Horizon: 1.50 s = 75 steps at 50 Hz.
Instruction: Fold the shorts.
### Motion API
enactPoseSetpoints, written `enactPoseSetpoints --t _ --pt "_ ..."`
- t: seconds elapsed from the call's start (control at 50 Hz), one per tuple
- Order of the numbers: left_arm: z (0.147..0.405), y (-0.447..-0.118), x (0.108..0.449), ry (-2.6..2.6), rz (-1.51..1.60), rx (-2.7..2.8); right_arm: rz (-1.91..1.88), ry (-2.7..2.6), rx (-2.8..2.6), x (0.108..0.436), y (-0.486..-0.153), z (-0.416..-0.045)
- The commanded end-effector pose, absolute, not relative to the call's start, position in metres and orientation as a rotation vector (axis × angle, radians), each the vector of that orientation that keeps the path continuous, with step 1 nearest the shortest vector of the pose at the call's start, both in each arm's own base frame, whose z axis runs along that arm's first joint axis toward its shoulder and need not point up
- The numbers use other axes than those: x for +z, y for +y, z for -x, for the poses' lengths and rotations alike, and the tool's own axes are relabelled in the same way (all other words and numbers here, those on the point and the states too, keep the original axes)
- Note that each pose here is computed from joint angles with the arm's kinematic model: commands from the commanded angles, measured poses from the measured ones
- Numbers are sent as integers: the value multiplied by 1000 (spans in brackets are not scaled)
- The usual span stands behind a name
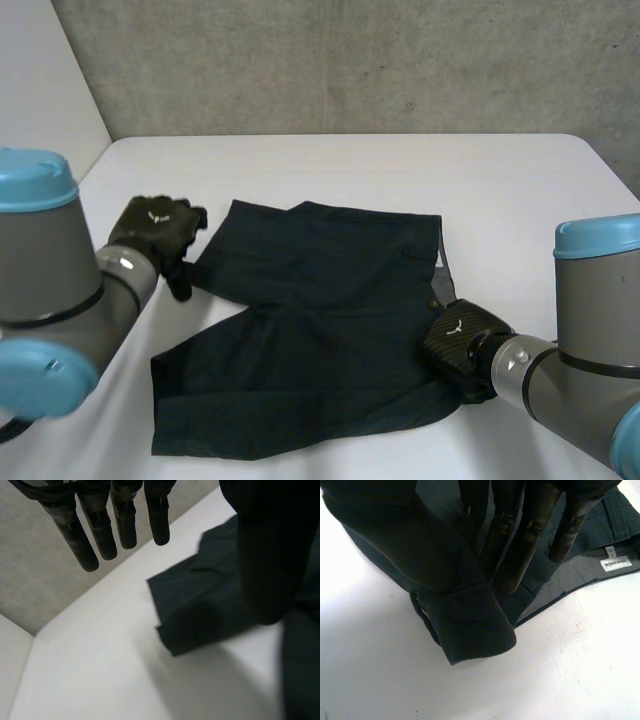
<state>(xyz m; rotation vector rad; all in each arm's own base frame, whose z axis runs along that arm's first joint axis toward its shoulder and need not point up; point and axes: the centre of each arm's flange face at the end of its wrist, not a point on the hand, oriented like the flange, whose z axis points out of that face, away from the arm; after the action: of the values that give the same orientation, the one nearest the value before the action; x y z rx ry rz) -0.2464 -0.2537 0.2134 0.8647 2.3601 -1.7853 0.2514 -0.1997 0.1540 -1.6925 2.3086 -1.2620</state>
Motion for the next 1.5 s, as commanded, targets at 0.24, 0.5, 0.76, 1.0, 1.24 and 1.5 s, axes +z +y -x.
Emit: enactPoseSetpoints --t 0.24,0.5,0.76,1.0,1.24,1.5 --pt "227 -132 190 2728 -1077 -1307 1696 2305 -1266 154 -199 -252" --pt "228 -137 168 2746 -1092 -1178 1696 2309 -1269 154 -200 -252" --pt "228 -122 224 2669 -1033 -1546 1694 2312 -1269 154 -200 -252" --pt "223 -92 191 2789 -1070 -1345 1685 2319 -1273 153 -200 -251" --pt "227 -114 163 2709 -971 -1385 1643 2327 -1281 155 -201 -252" --pt "269 -216 224 2409 -815 -1911 1517 2155 -1795 203 -261 -277"
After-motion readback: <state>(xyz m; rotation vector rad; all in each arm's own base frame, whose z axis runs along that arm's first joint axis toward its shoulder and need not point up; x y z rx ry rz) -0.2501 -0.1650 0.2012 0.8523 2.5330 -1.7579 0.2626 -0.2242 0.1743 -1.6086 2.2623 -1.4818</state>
